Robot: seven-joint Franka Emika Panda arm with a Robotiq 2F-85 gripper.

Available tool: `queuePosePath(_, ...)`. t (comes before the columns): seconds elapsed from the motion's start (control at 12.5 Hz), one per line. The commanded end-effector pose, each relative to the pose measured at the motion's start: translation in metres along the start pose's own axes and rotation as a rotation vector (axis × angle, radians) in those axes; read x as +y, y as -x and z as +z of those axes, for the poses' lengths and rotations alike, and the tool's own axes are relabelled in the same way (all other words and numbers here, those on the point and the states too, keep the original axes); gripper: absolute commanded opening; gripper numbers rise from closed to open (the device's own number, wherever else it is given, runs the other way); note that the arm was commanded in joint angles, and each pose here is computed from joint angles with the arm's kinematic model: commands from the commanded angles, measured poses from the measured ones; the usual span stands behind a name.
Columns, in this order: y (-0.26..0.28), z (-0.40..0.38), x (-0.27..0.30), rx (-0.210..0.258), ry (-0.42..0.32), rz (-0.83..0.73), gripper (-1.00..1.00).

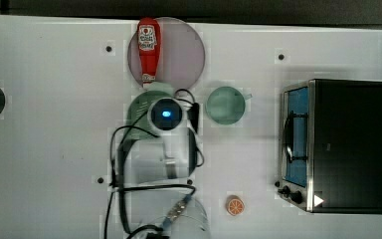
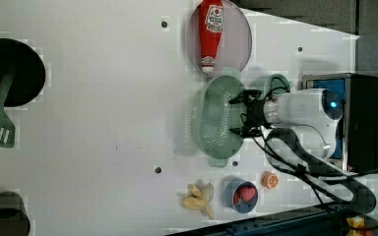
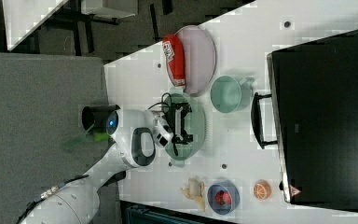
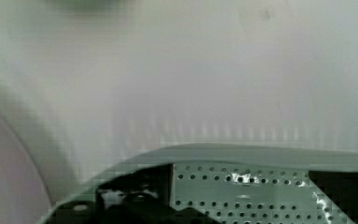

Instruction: Drag strainer left to right.

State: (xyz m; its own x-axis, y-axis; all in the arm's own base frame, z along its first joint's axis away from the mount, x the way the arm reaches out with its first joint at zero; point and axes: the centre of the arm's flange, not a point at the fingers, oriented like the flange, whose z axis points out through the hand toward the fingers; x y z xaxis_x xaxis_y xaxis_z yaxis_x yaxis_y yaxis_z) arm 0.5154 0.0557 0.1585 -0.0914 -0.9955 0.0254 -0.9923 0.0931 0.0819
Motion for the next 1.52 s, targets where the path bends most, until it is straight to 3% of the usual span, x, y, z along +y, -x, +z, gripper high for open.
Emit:
queuePosePath(0.08, -0.008, -0.003, 0.006, 0.009, 0.015, -0.111, 1.0)
queuePosePath(0.64, -0.063, -0.003, 0.0, 0.037, 0.014, -0.15, 1.0)
queuePosePath(1.2, -0.007, -0.101, -0.011, 0.014, -0.153, -0.503, 1.0)
queuePosePath(1.52, -0.019, -0.2, -0.024, 0.028, -0.129, -0.74, 1.0)
